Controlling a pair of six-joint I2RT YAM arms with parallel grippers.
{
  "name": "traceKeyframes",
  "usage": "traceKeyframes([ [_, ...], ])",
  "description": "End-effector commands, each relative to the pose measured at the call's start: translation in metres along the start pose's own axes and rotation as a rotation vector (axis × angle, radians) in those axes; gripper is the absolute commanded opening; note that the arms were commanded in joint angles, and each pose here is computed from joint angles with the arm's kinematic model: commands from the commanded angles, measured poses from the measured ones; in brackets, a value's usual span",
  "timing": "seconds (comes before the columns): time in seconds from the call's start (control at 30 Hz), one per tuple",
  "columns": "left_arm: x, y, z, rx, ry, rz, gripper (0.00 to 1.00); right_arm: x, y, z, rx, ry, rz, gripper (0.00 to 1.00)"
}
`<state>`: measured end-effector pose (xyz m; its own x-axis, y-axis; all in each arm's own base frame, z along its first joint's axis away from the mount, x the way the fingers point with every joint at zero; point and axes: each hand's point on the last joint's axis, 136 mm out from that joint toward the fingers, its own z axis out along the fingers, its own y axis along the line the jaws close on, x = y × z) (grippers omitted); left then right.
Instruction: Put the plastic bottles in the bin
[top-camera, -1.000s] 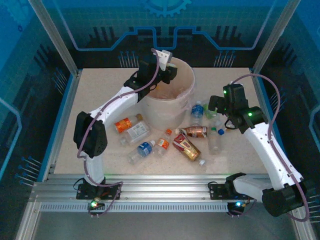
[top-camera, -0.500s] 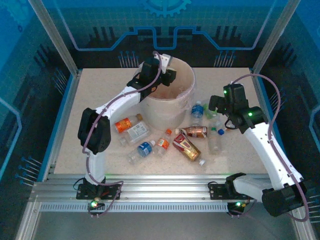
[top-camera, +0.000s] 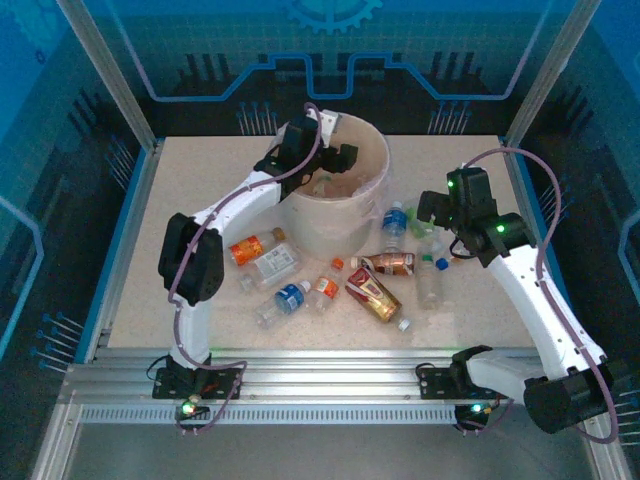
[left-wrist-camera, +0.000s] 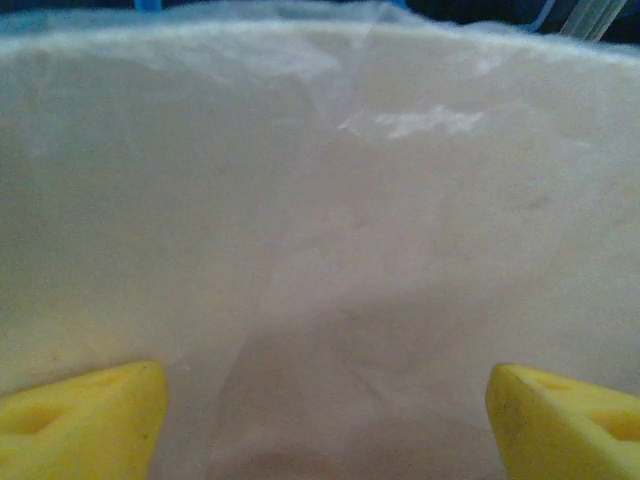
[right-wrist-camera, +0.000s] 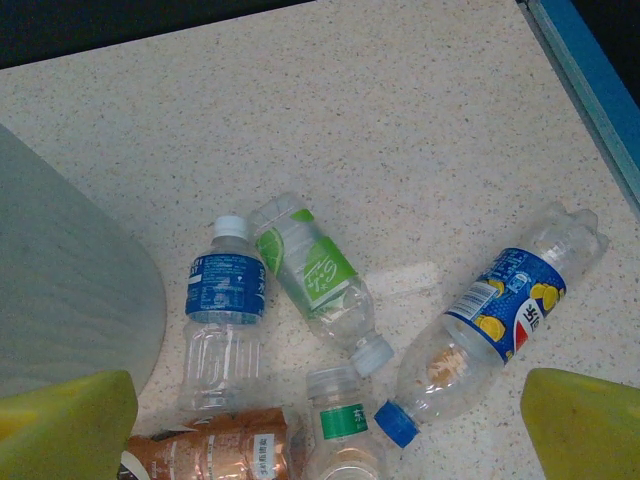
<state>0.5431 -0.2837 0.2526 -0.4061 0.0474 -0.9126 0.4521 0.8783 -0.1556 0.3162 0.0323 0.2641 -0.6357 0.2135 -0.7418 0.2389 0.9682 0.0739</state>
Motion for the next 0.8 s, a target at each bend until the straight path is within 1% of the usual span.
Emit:
traceKeyframes([
  [0.0, -0.038, -0.003, -0.013, 0.002, -0.074, 0.02, 0.9, 0.004, -0.008, -0.001, 0.011, 0.009, 0.025, 1.0],
  [0.13, -0.068, -0.008, -0.033, 0.005, -0.13, 0.038, 0.99, 0.004, -0.008, -0.003, 0.011, 0.007, 0.022, 1.0],
  [0.4, -0.133, -0.018, -0.091, -0.005, -0.263, 0.07, 0.99, 0.004, -0.008, -0.007, 0.003, 0.003, 0.018, 1.0],
  [0.53, -0.153, -0.017, -0.122, -0.027, -0.312, 0.081, 0.99, 0.003, -0.007, -0.008, -0.006, 0.0, 0.017, 1.0],
  [0.77, -0.17, -0.009, -0.175, -0.082, -0.375, 0.087, 0.99, 0.004, -0.006, -0.009, -0.016, 0.006, 0.02, 1.0],
])
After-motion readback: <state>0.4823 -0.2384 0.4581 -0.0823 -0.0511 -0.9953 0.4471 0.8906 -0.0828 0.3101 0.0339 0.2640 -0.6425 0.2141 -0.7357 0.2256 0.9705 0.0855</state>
